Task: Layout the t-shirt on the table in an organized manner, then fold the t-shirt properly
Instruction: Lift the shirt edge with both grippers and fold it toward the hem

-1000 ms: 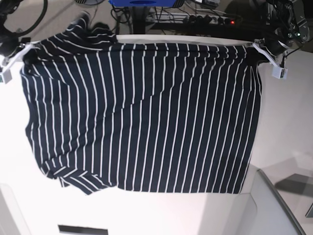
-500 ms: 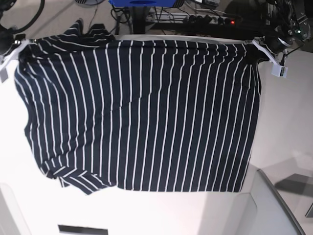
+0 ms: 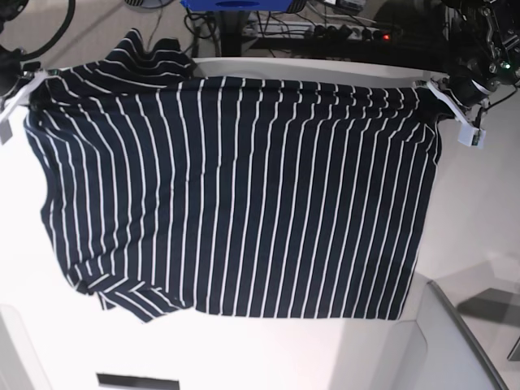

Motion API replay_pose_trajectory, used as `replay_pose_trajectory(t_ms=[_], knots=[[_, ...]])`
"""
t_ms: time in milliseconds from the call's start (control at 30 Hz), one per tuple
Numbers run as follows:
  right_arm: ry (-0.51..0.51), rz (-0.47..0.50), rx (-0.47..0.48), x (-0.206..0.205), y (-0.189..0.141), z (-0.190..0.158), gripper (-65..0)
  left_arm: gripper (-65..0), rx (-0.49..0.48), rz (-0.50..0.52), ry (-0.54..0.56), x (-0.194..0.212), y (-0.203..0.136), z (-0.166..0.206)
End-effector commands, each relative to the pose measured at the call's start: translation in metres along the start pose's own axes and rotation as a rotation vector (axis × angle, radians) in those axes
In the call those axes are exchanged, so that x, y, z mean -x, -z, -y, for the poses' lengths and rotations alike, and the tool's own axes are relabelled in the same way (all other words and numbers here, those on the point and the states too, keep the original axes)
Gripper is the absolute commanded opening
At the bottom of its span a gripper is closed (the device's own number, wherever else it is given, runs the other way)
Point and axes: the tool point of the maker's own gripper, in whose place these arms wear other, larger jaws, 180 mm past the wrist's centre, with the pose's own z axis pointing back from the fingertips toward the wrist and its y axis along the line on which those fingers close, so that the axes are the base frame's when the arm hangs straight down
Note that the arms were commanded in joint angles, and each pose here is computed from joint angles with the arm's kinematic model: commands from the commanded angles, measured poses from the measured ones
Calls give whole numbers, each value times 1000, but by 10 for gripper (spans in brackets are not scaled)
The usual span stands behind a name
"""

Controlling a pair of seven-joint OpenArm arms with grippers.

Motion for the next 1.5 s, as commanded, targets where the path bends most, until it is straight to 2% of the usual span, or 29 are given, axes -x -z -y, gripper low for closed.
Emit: replay_pose_trajectory(t_ms=[0, 233, 367, 467, 567, 700, 933, 1033, 1133, 1333, 1467], knots=[[-25, 52, 23, -22, -3, 9, -645, -650, -29, 25, 34, -15, -5, -9], [19, 92, 58, -67, 1, 40, -645, -650, -87, 39, 115, -49, 10, -15], [13, 86, 72, -85, -1, 51, -645, -650, -67, 26, 183, -61, 21, -3], [26, 39, 74, -74, -1, 53, -645, -650, -75, -56, 191, -47, 22, -4], [33, -19, 66, -44, 2, 50, -645, -650, -72, -101, 181, -29, 21, -3], [74, -45, 31, -12, 11, 35, -645, -650, -57, -161, 169, 1, 18, 2], [195, -121, -83, 27, 55, 24, -645, -650, -36, -196, 110, 18, 29, 3], [200, -122, -130, 27, 75, 16, -645, -650, -30, -201, 91, 20, 33, 2], [228, -124, -141, 22, 91, 16, -645, -650, -12, -147, 93, 4, 43, 6], [258, -107, -159, -2, 114, 15, -645, -650, 66, -189, 136, 1, 75, 30], [258, -88, -187, -27, 130, 9, -645, -650, 97, -196, 159, -17, 95, 41]])
